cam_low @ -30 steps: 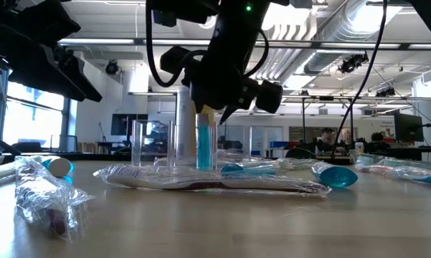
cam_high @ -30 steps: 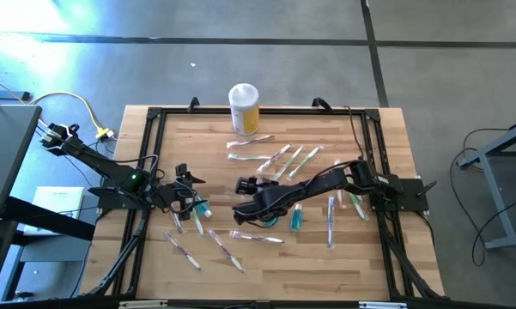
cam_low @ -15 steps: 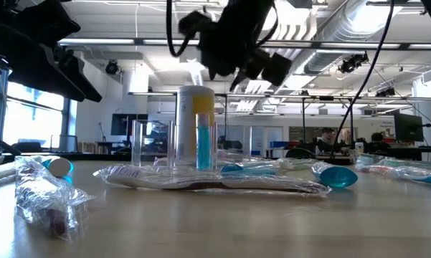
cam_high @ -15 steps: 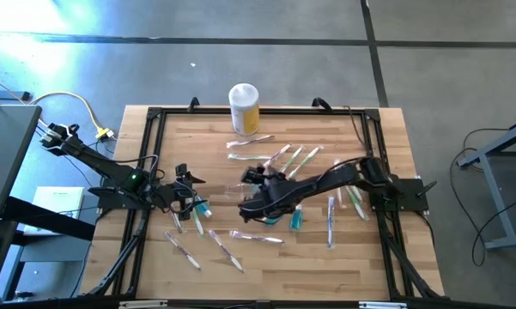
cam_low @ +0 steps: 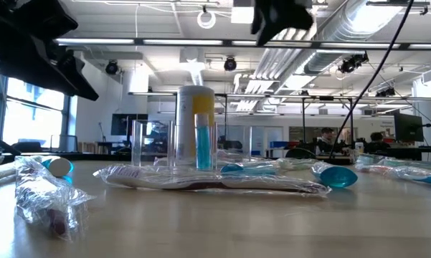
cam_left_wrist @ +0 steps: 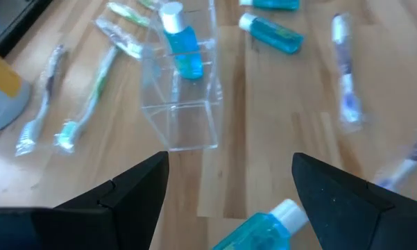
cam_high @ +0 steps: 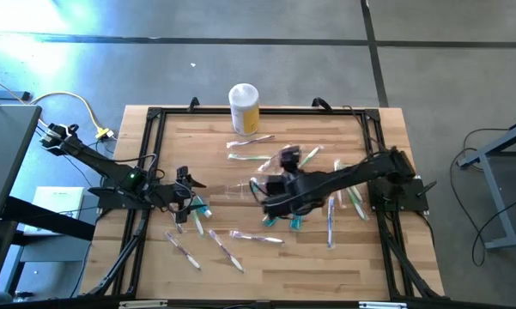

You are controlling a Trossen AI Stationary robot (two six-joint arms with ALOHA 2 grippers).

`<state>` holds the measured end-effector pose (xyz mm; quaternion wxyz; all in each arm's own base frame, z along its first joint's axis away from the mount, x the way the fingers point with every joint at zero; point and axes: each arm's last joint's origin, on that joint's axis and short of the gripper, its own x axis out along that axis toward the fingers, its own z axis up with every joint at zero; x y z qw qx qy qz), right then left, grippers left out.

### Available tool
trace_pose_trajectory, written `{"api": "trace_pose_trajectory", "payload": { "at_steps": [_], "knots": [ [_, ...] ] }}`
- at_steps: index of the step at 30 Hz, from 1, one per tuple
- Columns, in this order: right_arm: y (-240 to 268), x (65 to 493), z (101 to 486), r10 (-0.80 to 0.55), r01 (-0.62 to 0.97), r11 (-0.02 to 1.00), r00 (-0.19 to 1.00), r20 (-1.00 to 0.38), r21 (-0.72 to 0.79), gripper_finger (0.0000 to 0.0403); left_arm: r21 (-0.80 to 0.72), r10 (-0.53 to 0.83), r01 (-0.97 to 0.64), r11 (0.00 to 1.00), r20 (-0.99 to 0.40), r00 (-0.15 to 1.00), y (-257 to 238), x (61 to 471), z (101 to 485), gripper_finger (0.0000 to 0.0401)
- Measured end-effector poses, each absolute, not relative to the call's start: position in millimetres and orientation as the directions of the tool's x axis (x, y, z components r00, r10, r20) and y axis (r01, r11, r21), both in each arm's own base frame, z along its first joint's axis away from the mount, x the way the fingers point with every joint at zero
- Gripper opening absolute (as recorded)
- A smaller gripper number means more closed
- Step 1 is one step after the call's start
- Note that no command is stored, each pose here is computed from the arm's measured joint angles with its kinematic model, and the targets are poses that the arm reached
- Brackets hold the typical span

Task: Pick & Place toothbrushing station
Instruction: Put the green toothbrush into the transparent organizer

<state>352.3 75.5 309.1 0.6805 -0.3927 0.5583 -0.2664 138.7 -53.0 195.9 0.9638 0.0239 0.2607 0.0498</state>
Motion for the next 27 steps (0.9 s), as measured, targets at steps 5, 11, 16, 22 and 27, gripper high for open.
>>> {"api": "trace_pose_trajectory", "payload": {
  "at_steps": [5, 11, 16, 22, 27],
  "knots": [
    [80, 319, 323, -0.661, 0.170, 0.751, 0.184, -0.728, -0.638, 0.0180, 0.061, 0.085, -0.063, 0.996, -0.505, 0.859, -53, 138, 197, 0.0298],
    [90, 271, 313, -0.647, 0.315, 0.753, 0.196, -0.737, -0.578, 0.0180, 0.006, -0.015, 0.022, 1.000, -0.536, 0.844, -56, 137, 195, 0.0298],
    [94, 234, 288, -0.710, 0.486, 0.679, 0.247, -0.659, -0.550, 0.0180, -0.097, -0.141, 0.106, 0.990, -0.506, 0.851, -61, 140, 199, 0.0298],
    [99, 220, 247, -0.750, 0.625, 0.634, 0.355, -0.558, -0.455, 0.0180, -0.100, -0.165, 0.134, 0.986, -0.466, 0.869, -63, 142, 203, 0.0298],
    [97, 220, 221, -0.745, 0.609, 0.648, 0.381, -0.547, -0.458, 0.0180, -0.149, -0.201, 0.156, 0.976, -0.369, 0.907, -65, 147, 220, 0.0298]
  ]
}}
